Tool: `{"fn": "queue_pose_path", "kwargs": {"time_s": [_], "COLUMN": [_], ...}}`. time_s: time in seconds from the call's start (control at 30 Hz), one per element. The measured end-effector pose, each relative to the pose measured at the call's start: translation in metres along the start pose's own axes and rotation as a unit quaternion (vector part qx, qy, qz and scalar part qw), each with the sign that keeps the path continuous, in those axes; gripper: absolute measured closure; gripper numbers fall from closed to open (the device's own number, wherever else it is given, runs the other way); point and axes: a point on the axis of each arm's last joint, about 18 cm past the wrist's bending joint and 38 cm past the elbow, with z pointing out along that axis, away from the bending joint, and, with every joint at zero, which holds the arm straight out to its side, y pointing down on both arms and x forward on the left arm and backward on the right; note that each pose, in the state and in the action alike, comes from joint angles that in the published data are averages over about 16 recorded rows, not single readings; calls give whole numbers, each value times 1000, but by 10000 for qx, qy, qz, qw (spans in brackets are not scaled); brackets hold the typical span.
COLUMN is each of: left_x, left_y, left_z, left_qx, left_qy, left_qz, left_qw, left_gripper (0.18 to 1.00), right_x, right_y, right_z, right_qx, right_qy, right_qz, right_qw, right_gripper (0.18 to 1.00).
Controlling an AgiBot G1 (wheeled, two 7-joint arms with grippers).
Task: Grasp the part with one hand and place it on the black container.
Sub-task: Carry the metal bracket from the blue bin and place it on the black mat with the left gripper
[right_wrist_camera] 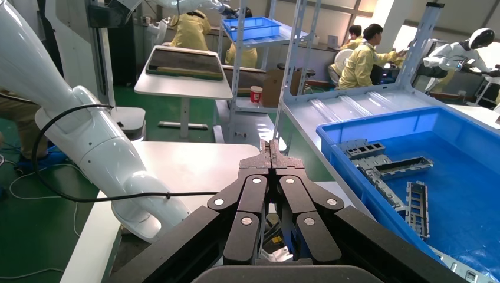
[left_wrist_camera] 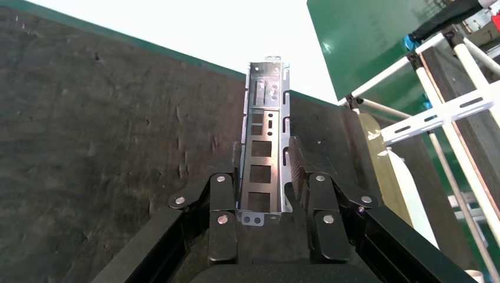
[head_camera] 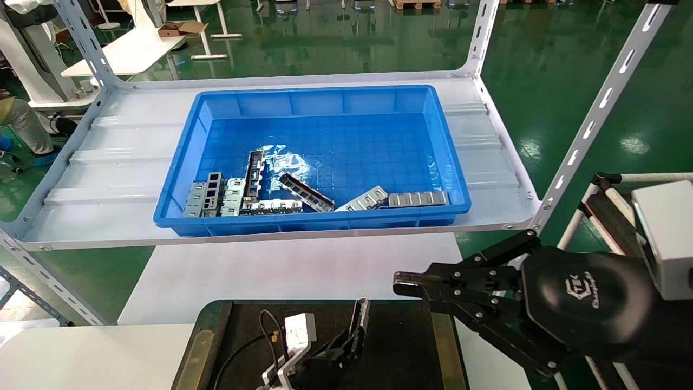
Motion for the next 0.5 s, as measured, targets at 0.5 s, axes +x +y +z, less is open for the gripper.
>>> {"fn": "queue_pose_path", "kwargs": {"time_s": [0.5], "left_x": [0], "left_y": [9], "left_z": [3], "left_qx": [-7], "left_qy": [-134], "left_qz": [-243], "left_qw": [9996], "left_gripper": [830], "right_x": [0], "right_y": [0], "right_z": [0], "right_qx": [0], "right_qy": [0], "right_qz": [0], "right_qw": [10000], "right_gripper": [988]}}
